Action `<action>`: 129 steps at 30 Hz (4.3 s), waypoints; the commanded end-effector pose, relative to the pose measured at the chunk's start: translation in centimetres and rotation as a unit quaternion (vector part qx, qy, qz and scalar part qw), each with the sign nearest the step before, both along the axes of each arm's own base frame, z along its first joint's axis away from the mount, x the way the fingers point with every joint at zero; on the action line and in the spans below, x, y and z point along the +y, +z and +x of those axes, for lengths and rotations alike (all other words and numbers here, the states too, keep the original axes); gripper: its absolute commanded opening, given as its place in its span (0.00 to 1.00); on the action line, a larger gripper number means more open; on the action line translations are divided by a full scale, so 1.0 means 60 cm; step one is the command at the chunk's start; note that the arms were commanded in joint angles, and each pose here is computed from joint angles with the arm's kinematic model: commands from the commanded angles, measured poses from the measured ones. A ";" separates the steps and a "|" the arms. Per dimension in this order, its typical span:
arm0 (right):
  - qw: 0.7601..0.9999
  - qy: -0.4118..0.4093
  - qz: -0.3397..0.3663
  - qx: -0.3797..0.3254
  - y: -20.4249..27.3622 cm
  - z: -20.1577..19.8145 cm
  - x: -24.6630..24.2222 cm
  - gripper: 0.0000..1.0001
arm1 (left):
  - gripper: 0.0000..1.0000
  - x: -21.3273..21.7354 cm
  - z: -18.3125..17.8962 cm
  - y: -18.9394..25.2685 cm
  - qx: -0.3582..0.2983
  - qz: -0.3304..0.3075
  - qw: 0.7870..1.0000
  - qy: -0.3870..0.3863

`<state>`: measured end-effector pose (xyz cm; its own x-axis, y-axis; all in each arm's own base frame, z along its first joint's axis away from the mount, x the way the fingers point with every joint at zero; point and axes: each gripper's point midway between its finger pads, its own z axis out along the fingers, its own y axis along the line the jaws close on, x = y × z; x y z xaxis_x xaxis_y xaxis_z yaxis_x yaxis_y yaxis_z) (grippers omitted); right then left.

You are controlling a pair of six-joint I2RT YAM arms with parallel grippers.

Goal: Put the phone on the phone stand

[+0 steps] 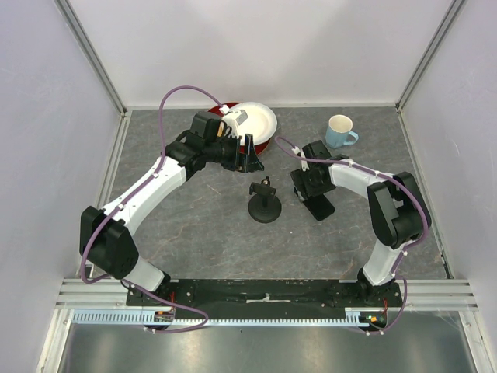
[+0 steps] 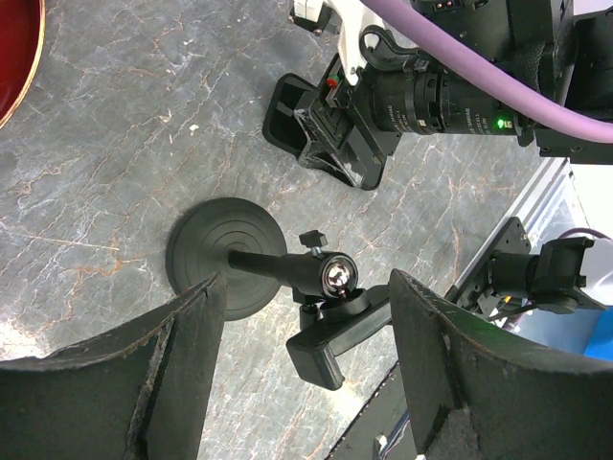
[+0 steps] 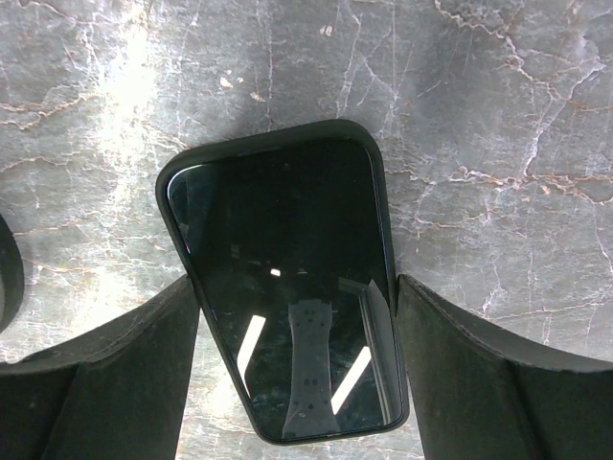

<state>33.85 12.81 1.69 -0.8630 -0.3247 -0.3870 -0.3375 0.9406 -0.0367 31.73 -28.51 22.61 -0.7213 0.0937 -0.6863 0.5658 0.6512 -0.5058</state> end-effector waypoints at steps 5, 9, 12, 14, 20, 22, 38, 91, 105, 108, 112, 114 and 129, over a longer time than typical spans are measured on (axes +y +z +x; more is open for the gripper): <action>0.998 -0.021 0.035 -0.040 0.009 0.033 0.024 0.18 | 0.74 -0.001 0.000 0.024 -0.021 -0.014 1.000 0.004; 0.994 -0.047 0.052 -0.079 0.036 0.054 0.027 0.00 | 0.74 0.000 -0.001 0.041 -0.043 -0.027 0.999 0.005; 0.989 -0.067 0.068 -0.110 0.059 0.065 0.029 0.00 | 0.74 0.003 -0.006 0.058 -0.062 -0.038 0.997 0.005; 0.983 -0.083 0.087 -0.135 0.081 0.073 0.031 0.00 | 0.74 0.004 -0.012 0.075 -0.083 -0.052 0.995 0.001; 0.954 -0.135 0.170 -0.208 0.150 0.088 0.031 0.00 | 0.76 0.006 -0.031 0.125 -0.141 -0.098 0.985 -0.012; 0.938 -0.153 0.202 -0.236 0.185 0.091 0.024 0.00 | 0.76 0.000 -0.042 0.129 -0.145 -0.110 0.983 -0.028; 0.817 -0.193 0.347 -0.417 0.349 0.049 -0.009 0.00 | 0.77 -0.039 -0.095 0.150 -0.189 -0.134 0.968 -0.099; 0.975 0.108 0.188 -0.052 0.051 0.022 0.140 0.92 | 0.77 -0.019 -0.083 0.155 -0.198 -0.115 0.972 -0.056; 0.980 0.188 0.021 -0.069 0.008 0.000 0.128 0.93 | 0.77 -0.020 -0.081 0.151 -0.194 -0.114 0.973 -0.055; 0.980 0.197 0.006 -0.042 -0.012 -0.008 0.124 0.93 | 0.77 -0.020 -0.083 0.153 -0.195 -0.115 0.972 -0.056; 0.976 0.215 -0.019 -0.010 -0.038 -0.010 0.129 0.92 | 0.77 -0.021 -0.082 0.152 -0.193 -0.116 0.973 -0.057; 0.974 0.227 -0.015 -0.011 -0.040 -0.001 0.139 0.92 | 0.77 -0.021 -0.083 0.153 -0.193 -0.117 0.973 -0.057; 0.968 0.251 0.008 0.009 -0.062 0.029 0.181 0.85 | 0.77 -0.018 -0.082 0.156 -0.196 -0.118 0.972 -0.051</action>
